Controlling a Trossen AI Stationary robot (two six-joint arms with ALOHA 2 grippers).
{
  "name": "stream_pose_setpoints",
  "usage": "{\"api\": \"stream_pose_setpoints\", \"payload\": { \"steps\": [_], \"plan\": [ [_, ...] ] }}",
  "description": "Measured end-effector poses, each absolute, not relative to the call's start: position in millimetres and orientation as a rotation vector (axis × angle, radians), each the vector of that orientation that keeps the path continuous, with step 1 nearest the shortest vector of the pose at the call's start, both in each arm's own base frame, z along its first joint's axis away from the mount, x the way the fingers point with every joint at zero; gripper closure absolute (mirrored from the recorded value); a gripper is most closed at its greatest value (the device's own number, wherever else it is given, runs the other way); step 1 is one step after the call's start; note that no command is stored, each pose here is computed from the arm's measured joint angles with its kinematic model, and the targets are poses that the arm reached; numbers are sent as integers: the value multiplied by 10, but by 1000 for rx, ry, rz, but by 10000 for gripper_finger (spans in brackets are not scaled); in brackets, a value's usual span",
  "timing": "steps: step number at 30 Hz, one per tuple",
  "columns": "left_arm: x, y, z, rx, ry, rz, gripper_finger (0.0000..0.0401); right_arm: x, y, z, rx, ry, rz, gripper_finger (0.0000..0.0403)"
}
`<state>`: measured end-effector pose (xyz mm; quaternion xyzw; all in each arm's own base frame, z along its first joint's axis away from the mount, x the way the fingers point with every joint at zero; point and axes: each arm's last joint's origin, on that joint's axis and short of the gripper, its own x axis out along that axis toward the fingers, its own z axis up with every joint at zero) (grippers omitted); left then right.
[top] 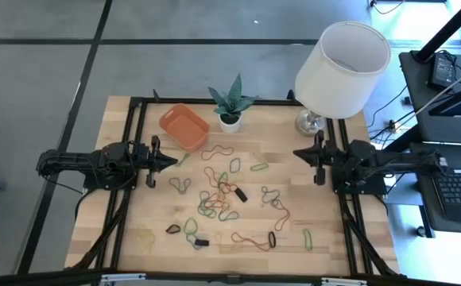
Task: Pick and place rubber bands into bin
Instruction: Put the green rubber band into the orange bin
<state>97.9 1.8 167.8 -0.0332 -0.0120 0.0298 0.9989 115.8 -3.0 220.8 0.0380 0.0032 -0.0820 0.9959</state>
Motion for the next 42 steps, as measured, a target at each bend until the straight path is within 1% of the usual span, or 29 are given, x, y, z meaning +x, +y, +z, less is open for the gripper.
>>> {"api": "stream_pose_setpoints", "payload": {
  "steps": [4,7,12,16,21,25,29,31,35,39,42],
  "plan": [
    [979,19,1679,-66,-24,60,395,1346,-22,2463,52,92,-242,401],
    [979,19,1679,-66,-24,60,395,1542,-4,2617,0,196,-247,401],
    [979,19,1678,-66,-24,60,395,1927,21,2760,-73,370,-238,402],
    [979,19,1678,-66,-24,60,395,2258,39,2767,-152,506,-222,396],
    [979,19,1679,-66,-24,60,395,2642,48,2625,-276,704,-179,377],
    [979,19,1678,-66,-24,60,395,2895,5,2424,-297,863,-176,363],
    [979,19,1678,-66,-24,60,395,3040,-55,2188,-346,1047,-130,343],
    [979,19,1678,-66,-24,60,395,3080,-73,2076,-335,1111,-82,329],
    [979,19,1678,-66,-24,60,395,3128,-100,1893,-308,1181,-4,297],
    [979,19,1678,-66,-24,60,395,3179,-157,1748,-310,1220,-1,269],
    [979,18,1678,-66,-24,60,395,3236,-213,1640,-289,1223,-4,257]
  ]
}}
